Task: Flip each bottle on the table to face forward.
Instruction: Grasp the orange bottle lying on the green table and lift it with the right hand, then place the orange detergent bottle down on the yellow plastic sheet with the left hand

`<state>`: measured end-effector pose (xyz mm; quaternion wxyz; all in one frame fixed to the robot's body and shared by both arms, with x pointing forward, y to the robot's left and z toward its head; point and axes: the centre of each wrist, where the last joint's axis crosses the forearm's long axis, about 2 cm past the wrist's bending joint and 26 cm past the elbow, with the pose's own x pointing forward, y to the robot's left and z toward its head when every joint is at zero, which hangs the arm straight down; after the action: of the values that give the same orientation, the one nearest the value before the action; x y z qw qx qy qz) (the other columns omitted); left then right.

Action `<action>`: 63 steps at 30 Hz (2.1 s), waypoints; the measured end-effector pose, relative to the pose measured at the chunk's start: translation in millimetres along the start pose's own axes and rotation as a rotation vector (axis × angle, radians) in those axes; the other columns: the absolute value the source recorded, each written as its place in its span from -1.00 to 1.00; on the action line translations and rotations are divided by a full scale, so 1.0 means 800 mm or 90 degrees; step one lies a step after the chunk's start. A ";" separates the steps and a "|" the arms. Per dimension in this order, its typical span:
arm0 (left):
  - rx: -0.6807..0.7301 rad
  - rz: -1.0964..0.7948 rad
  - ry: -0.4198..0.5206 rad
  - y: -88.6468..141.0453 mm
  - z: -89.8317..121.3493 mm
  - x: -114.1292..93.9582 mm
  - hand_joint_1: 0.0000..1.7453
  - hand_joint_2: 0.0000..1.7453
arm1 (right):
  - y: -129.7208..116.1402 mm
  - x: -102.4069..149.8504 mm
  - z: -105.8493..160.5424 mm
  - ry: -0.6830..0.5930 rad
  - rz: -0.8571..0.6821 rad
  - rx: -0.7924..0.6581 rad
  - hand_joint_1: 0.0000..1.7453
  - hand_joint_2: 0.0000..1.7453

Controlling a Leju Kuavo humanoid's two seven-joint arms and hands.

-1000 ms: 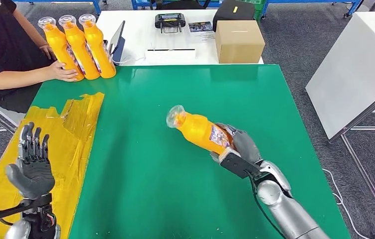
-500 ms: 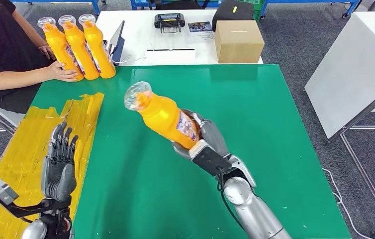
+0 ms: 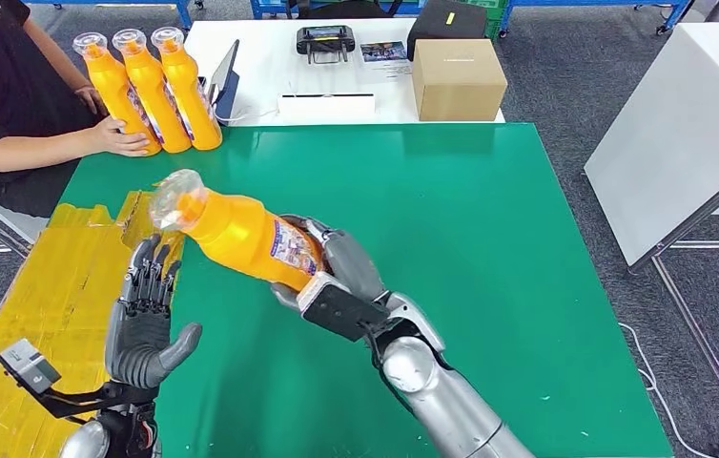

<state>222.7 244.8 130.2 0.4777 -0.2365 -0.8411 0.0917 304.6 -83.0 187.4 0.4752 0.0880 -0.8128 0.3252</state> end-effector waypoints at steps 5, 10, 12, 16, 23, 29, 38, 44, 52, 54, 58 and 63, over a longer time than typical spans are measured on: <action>-0.021 0.020 0.010 -0.013 -0.003 -0.005 -1.00 1.00 | 0.035 0.012 -0.020 0.000 0.005 0.061 1.00 1.00; -0.039 0.056 0.019 -0.021 -0.003 -0.008 -1.00 1.00 | 0.065 0.018 -0.026 0.001 0.010 0.114 1.00 1.00; -0.042 0.061 0.022 -0.022 -0.002 -0.009 -1.00 1.00 | 0.073 0.019 -0.027 0.002 0.012 0.128 1.00 1.00; -0.041 0.063 0.025 -0.021 -0.001 -0.010 -1.00 1.00 | 0.079 0.019 -0.029 0.003 0.016 0.142 1.00 1.00; -0.043 0.065 0.027 -0.022 -0.001 -0.011 -1.00 1.00 | 0.083 0.017 -0.030 0.008 0.019 0.152 1.00 1.00; -0.053 0.120 0.039 -0.022 0.002 -0.012 -1.00 1.00 | 0.092 0.016 -0.028 0.013 0.024 0.171 1.00 1.00; -0.024 0.156 0.070 -0.010 0.027 -0.018 0.50 1.00 | 0.127 0.014 -0.025 0.013 0.075 0.250 1.00 1.00; 0.008 0.162 0.078 0.003 0.042 -0.019 1.00 1.00 | 0.149 0.012 -0.022 0.003 0.108 0.306 1.00 1.00; 0.020 0.161 0.079 0.009 0.046 -0.019 1.00 1.00 | 0.154 0.010 -0.024 0.005 0.122 0.327 1.00 1.00; 0.020 0.161 0.079 0.010 0.047 -0.019 1.00 1.00 | 0.155 0.010 -0.024 0.005 0.124 0.330 1.00 1.00; 0.022 0.162 0.078 0.012 0.049 -0.019 1.00 1.00 | 0.156 0.010 -0.024 0.006 0.126 0.334 1.00 1.00; 0.023 0.162 0.076 0.013 0.049 -0.019 1.00 1.00 | 0.157 0.009 -0.024 0.008 0.126 0.334 -0.01 1.00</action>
<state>199.2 249.1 93.8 0.5158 -0.3377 -0.7724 0.1527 257.5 27.2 143.7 0.4074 0.1261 -0.7026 0.5697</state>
